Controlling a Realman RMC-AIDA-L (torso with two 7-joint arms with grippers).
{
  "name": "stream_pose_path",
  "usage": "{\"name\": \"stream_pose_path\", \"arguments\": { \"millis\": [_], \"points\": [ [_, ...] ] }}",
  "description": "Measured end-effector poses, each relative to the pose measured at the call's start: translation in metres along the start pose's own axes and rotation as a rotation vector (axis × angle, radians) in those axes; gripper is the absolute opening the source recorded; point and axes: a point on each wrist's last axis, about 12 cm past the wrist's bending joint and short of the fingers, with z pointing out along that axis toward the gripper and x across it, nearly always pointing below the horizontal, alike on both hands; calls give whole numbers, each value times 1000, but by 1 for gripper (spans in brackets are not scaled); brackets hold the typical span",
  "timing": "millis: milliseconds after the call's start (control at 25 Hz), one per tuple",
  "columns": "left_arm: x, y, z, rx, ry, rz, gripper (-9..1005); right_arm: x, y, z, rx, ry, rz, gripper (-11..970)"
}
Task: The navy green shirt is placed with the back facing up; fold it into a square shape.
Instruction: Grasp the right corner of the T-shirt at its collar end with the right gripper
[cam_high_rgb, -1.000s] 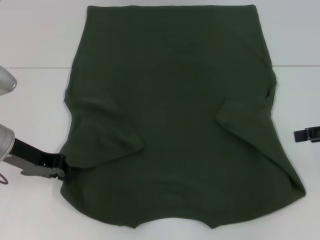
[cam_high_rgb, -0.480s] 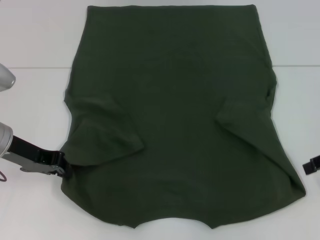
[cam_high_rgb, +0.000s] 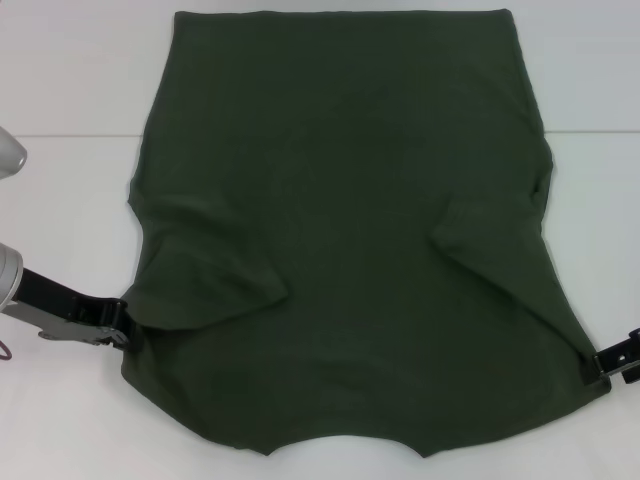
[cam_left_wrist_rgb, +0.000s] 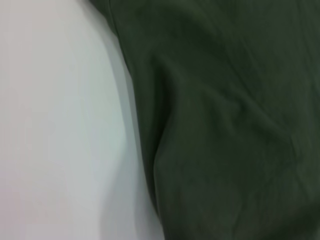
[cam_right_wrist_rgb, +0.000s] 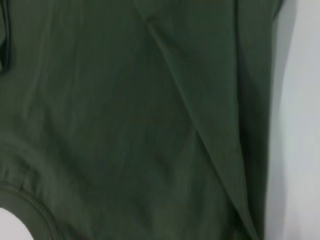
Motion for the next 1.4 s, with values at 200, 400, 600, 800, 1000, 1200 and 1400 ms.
{"name": "stream_pose_path", "arguments": {
  "millis": [200,400,600,800,1000,1200,1400],
  "points": [
    [-2,-1,0,0,-3,4,60,0,2,6,1,5,-5,720],
    [-2,-1,-1,0,-4,5,60,1,3,7,1,7,-7,717],
    [-2,-1,-1,-1,-4,5,59,1,1,7,11,7,-6,714],
    [-2,-1,-1,-1,-4,5,59,1,0,8,25,10,-6,710],
    [-2,-2,0,1,-3,5,59,0,1,8,24,10,-10,707],
    [-2,-2,0,1,-3,6,58,-1,4,11,23,18,-18,703],
    [-2,-2,0,2,-1,6,58,-1,7,13,25,30,-31,700]
  ]
}}
